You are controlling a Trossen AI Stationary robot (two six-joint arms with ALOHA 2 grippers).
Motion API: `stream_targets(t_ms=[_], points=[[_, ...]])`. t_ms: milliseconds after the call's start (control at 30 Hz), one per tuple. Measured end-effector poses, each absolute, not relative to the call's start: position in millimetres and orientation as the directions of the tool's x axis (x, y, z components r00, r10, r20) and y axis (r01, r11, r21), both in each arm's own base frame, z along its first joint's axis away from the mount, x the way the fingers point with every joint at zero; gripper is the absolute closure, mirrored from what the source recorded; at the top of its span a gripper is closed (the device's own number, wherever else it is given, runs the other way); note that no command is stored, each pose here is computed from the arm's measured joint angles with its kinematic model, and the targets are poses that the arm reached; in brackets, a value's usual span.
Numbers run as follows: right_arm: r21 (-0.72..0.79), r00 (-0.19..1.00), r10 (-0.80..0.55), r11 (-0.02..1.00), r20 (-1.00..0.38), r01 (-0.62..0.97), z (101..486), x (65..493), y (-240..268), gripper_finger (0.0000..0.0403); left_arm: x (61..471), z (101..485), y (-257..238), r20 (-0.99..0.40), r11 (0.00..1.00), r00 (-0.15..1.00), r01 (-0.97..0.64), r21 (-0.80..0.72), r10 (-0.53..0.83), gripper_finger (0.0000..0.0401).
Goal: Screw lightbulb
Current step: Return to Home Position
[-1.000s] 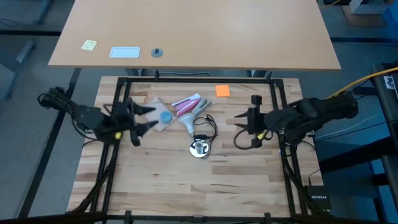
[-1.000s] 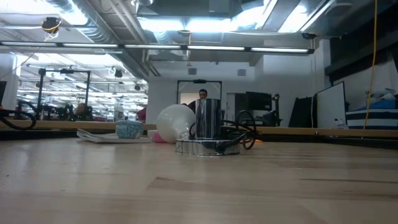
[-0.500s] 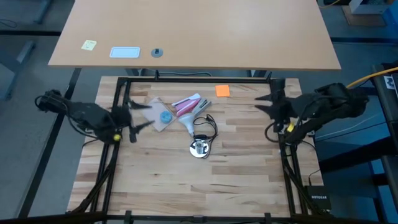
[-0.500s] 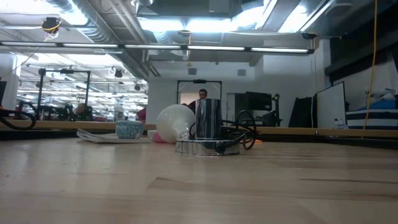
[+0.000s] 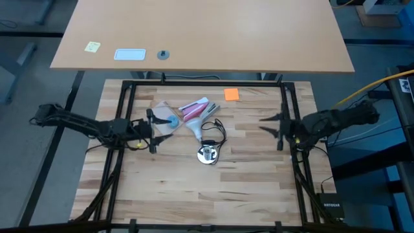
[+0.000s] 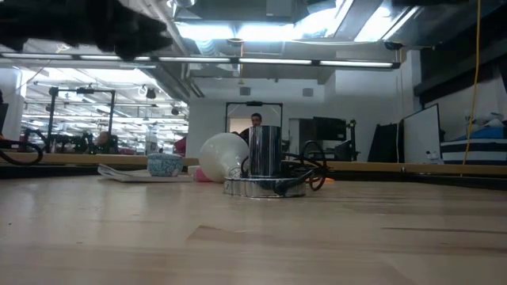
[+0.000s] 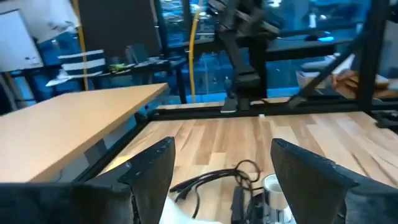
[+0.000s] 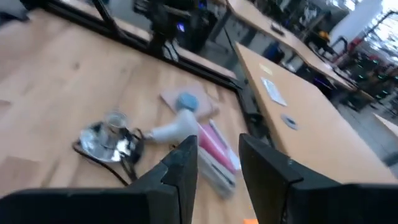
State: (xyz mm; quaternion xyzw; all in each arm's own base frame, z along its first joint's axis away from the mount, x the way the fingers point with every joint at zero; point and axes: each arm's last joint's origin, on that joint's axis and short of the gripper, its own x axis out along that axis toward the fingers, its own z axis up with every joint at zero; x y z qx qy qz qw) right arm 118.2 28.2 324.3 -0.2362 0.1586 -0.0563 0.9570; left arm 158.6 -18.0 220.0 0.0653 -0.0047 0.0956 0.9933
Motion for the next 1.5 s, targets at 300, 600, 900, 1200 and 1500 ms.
stream_targets(t_ms=[300, 600, 900, 1200, 1500], points=[[-0.294, 0.994, -0.006, 0.955, -0.110, -0.026, 211.1, 126.5, 35.8, 0.0282, 151.8, 192.6, -2.5, 0.015, 0.959, 0.960, -0.280, 0.031, 0.280, 0.0143], [-0.272, 0.995, -0.003, 0.962, -0.102, -0.025, 164.8, 122.3, 34.4, 0.0282, 151.6, 188.7, 2.7, -0.005, 0.962, 0.962, -0.273, 0.031, 0.273, 0.0143], [-0.322, 0.988, -0.061, 0.947, -0.143, 0.012, 153.8, 120.6, 32.1, 0.0281, 150.6, 173.8, 3.5, -0.152, 0.961, 0.949, -0.274, 0.032, 0.276, 0.0143], [-0.410, 0.968, -0.100, 0.912, -0.231, -0.004, 144.2, 118.6, 30.5, 0.0281, 146.7, 157.9, 3.7, -0.310, 0.960, 0.909, -0.266, 0.082, 0.278, 0.0143], [-0.436, 0.946, -0.107, 0.899, -0.306, -0.039, 136.1, 116.3, 29.7, 0.0281, 139.1, 141.3, 4.0, -0.476, 0.960, 0.833, -0.245, 0.139, 0.281, 0.0143]])
